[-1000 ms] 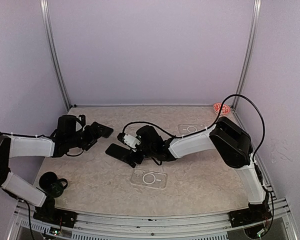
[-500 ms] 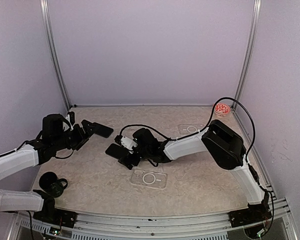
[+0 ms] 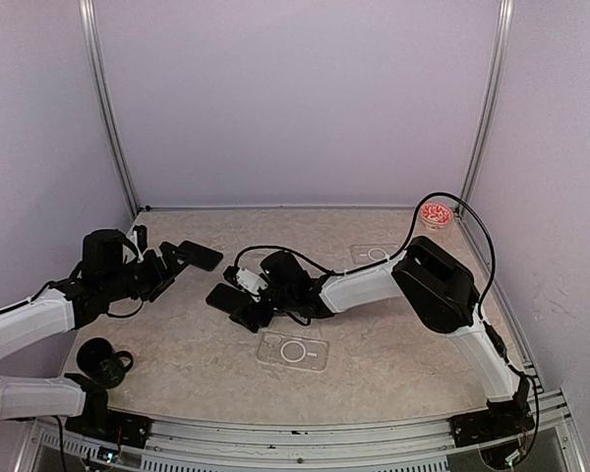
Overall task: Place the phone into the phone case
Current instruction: Pick up the phone at the center of the board.
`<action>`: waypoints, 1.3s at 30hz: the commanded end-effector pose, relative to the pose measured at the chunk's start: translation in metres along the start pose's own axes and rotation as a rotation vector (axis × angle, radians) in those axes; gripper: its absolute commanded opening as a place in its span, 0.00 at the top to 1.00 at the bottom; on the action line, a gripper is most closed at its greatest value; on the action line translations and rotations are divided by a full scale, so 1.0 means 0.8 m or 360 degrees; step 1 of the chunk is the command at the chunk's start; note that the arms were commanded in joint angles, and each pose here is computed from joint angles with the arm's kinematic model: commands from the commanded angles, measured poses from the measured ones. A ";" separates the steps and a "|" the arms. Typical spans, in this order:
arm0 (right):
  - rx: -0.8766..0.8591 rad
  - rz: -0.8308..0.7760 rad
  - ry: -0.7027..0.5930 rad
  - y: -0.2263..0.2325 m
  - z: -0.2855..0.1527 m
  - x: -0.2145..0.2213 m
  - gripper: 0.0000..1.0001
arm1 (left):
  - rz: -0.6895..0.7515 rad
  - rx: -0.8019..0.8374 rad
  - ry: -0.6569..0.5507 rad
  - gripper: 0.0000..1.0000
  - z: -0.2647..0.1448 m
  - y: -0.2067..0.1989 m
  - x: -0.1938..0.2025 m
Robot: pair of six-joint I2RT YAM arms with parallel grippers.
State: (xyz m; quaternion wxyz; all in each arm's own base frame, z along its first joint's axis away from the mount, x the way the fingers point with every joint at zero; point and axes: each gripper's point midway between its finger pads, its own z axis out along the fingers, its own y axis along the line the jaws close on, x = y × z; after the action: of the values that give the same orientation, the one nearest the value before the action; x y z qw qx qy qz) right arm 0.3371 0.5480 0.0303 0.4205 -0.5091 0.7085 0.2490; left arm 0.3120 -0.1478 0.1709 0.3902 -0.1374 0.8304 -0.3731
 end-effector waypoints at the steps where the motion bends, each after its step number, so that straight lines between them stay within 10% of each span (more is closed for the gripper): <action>1: -0.0135 0.0114 0.0114 0.007 0.008 0.040 0.15 | 0.0017 0.0042 -0.0005 0.01 -0.006 -0.010 -0.001; 17: -0.0094 0.0142 0.0188 -0.001 0.009 0.072 0.30 | 0.0010 0.0066 -0.0006 0.01 -0.005 -0.014 0.000; 39: -0.0049 0.0039 -0.0165 -0.011 -0.040 -0.032 0.37 | 0.0012 -0.0019 0.0072 0.01 0.014 0.016 0.023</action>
State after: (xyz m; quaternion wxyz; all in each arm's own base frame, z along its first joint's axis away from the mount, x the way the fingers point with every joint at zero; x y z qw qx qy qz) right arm 0.3339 0.5349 0.0306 0.4145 -0.4994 0.7063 0.2828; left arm 0.3090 -0.1526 0.1613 0.3770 -0.1377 0.8345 -0.3776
